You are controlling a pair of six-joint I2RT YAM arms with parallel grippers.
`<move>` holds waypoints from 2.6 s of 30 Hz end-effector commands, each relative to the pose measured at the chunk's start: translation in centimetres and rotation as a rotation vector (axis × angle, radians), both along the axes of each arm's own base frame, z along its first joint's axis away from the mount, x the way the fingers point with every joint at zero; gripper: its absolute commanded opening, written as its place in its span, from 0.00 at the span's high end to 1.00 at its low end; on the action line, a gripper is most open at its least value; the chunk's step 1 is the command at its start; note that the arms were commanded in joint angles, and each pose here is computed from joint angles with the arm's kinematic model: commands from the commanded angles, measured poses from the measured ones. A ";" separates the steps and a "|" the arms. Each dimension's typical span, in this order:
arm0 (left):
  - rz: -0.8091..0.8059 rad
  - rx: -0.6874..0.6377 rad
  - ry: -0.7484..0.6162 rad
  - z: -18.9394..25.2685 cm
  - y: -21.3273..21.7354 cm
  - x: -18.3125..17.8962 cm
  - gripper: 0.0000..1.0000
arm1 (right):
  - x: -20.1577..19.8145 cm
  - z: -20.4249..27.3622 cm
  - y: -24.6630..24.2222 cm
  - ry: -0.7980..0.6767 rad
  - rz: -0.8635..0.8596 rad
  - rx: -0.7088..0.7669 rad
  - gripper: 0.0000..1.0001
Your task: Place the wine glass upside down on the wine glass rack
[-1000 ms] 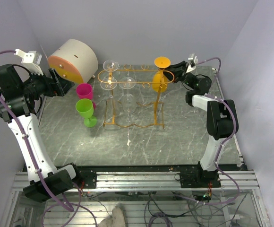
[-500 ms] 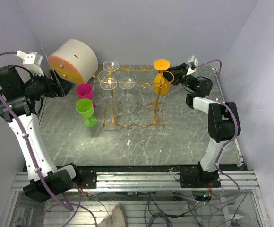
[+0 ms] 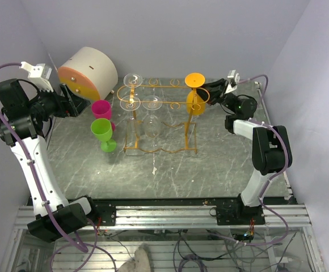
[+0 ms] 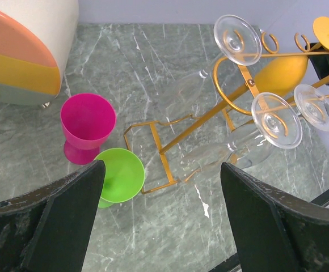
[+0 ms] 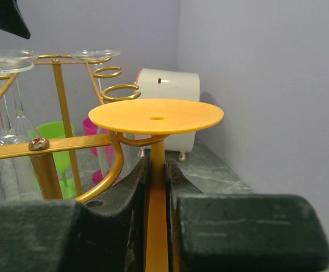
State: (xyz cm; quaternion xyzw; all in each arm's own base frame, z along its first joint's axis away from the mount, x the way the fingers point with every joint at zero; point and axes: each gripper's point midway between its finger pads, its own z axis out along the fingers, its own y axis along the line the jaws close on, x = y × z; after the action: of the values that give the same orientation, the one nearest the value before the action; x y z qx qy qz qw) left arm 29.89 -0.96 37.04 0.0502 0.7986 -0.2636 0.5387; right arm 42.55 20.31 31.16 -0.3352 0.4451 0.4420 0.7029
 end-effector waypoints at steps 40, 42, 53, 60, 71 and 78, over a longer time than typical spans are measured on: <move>0.175 0.210 0.090 1.0 2.8 -3.4 0.05 | -5.2 1.8 -8.1 -0.143 -0.311 0.149 0.00; 0.228 0.264 0.062 1.7 3.6 -3.8 0.05 | -5.6 1.9 -10.0 -0.063 -0.363 0.238 0.00; 0.062 0.302 0.432 -5.0 5.1 -3.2 0.37 | -8.7 -8.5 -15.1 0.753 -0.701 0.481 0.00; -0.009 0.361 0.551 -9.9 0.9 -1.7 0.45 | -11.7 -10.7 -16.4 0.950 -0.859 0.523 0.00; 0.021 0.361 0.630 -16.4 0.9 2.0 0.64 | -12.7 -9.1 -12.2 0.949 -0.605 0.506 0.00; 0.079 0.395 0.628 -18.1 2.0 2.2 0.61 | -12.6 -9.5 -11.3 0.950 -0.574 0.463 0.00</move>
State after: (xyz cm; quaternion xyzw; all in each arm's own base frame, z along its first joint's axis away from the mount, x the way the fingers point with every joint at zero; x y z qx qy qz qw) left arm 30.62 -0.05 18.42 0.0506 0.9676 -0.1174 0.2177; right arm 29.96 8.35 20.83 0.2173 0.6779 0.4111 0.5694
